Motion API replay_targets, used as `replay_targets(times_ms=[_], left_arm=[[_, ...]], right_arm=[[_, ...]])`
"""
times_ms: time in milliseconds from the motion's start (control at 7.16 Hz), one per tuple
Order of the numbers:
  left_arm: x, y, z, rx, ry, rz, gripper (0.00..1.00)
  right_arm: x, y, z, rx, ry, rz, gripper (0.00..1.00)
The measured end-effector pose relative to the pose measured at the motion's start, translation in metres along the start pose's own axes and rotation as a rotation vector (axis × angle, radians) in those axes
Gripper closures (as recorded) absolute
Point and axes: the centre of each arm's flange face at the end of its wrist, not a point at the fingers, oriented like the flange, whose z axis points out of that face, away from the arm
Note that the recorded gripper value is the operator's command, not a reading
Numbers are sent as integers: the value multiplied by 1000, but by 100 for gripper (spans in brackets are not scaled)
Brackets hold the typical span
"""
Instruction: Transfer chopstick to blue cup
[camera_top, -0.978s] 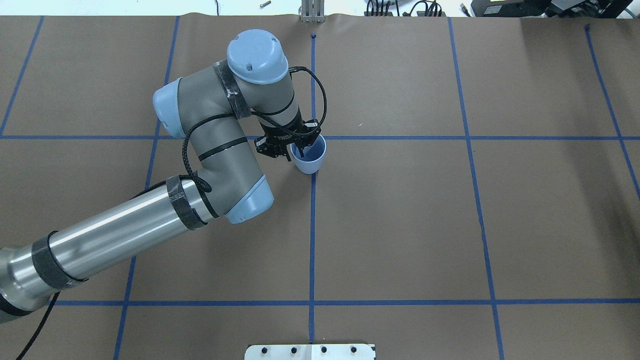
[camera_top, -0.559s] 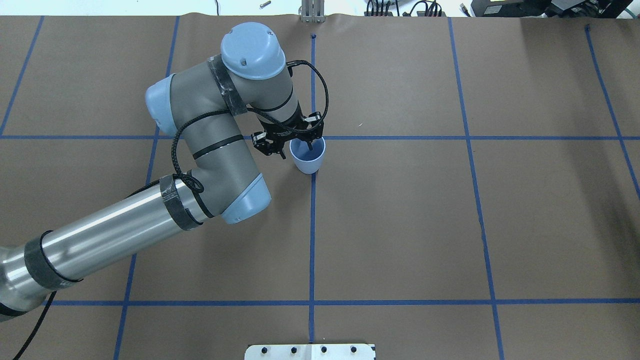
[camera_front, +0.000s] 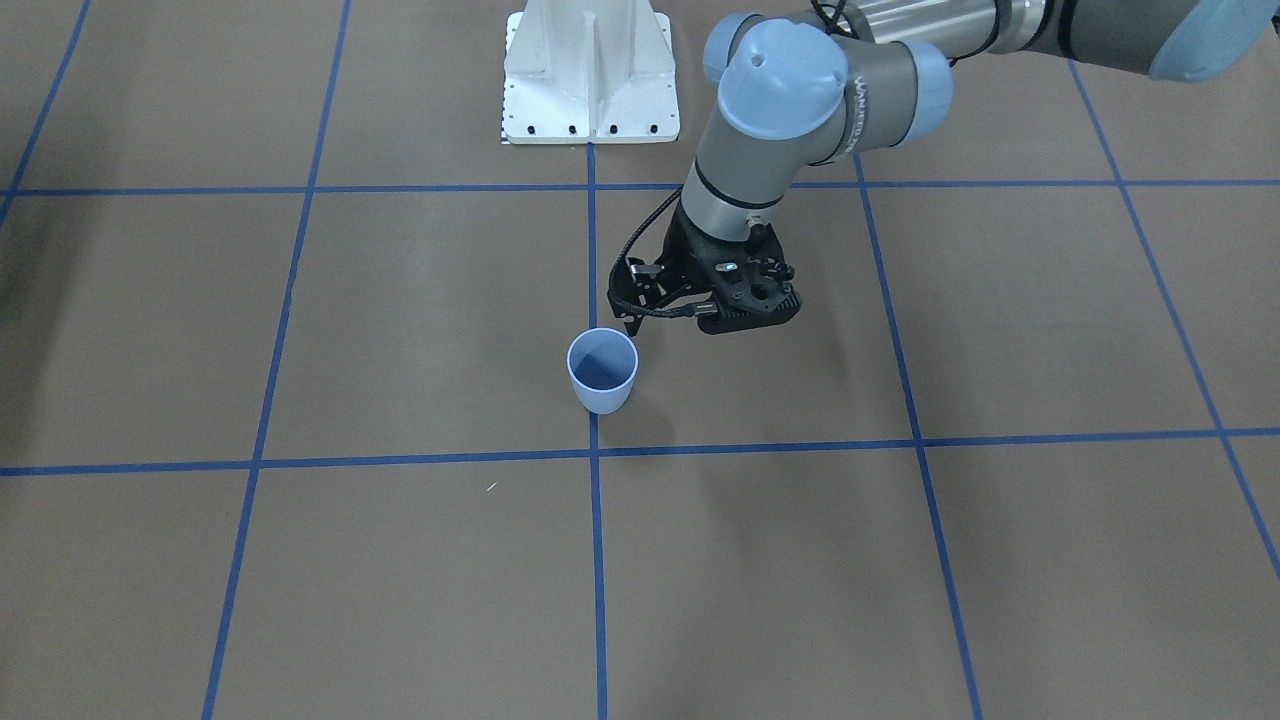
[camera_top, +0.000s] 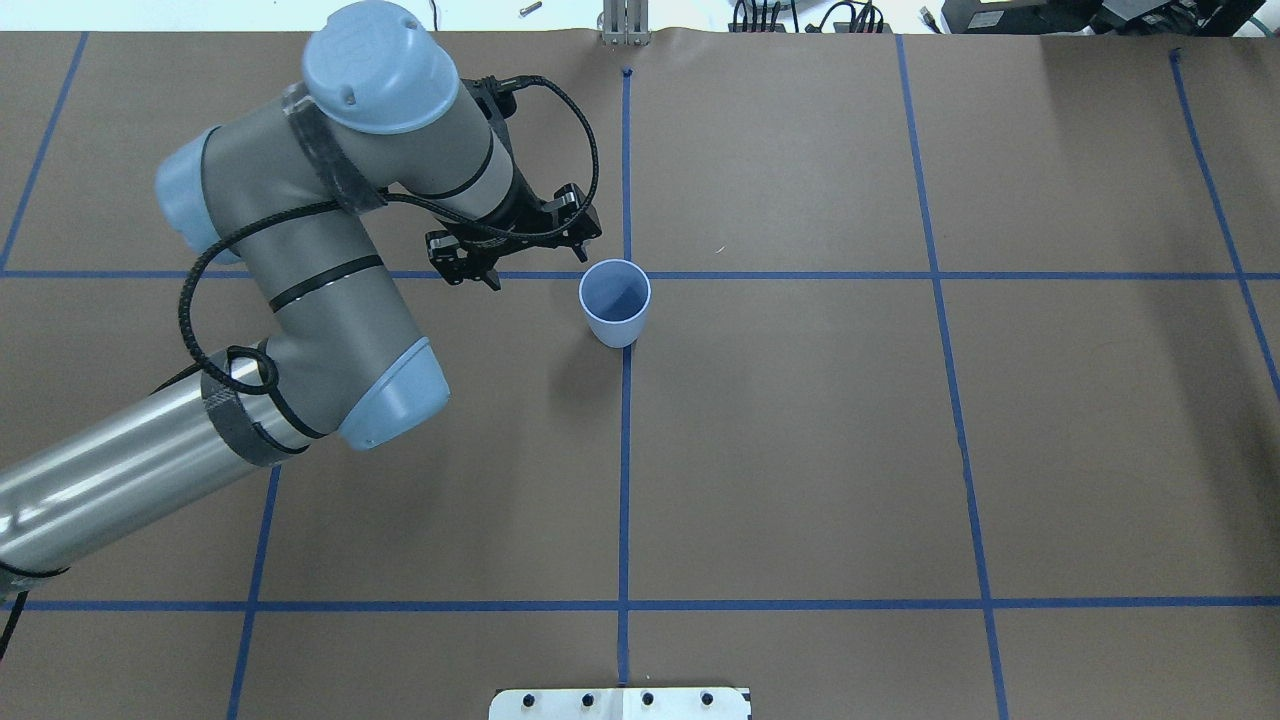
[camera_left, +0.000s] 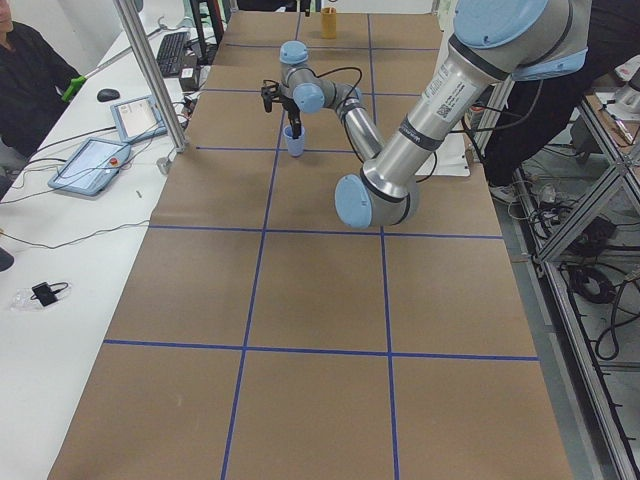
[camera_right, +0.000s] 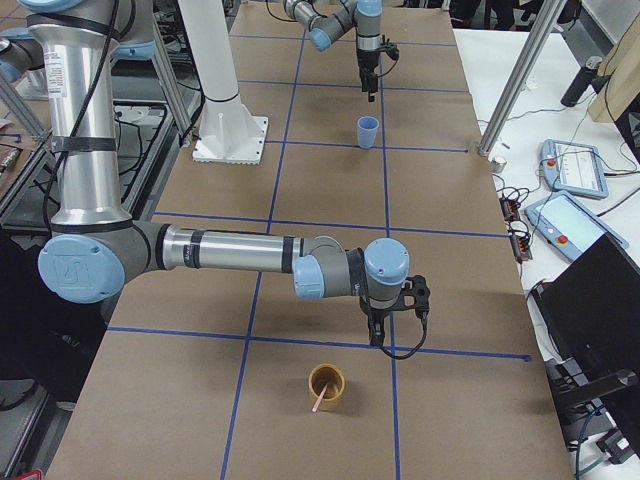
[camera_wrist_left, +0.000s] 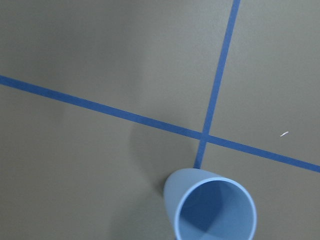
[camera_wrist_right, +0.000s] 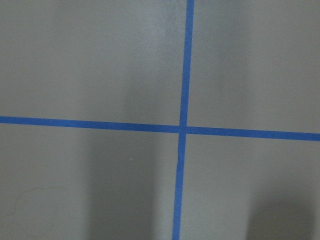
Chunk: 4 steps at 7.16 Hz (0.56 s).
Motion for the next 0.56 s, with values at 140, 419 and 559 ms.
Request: replay_targets(times_ms=[140, 419, 559], left_arm=[[-11, 1, -4, 8, 1, 10, 2], [-17, 2, -8, 13, 4, 15, 2], [-19, 3, -9, 16, 6, 15, 2]], right_arm=[[18, 5, -11, -3, 23, -60, 0], [51, 11, -34, -38, 108, -268, 0], [64, 18, -42, -65, 122, -371, 0]])
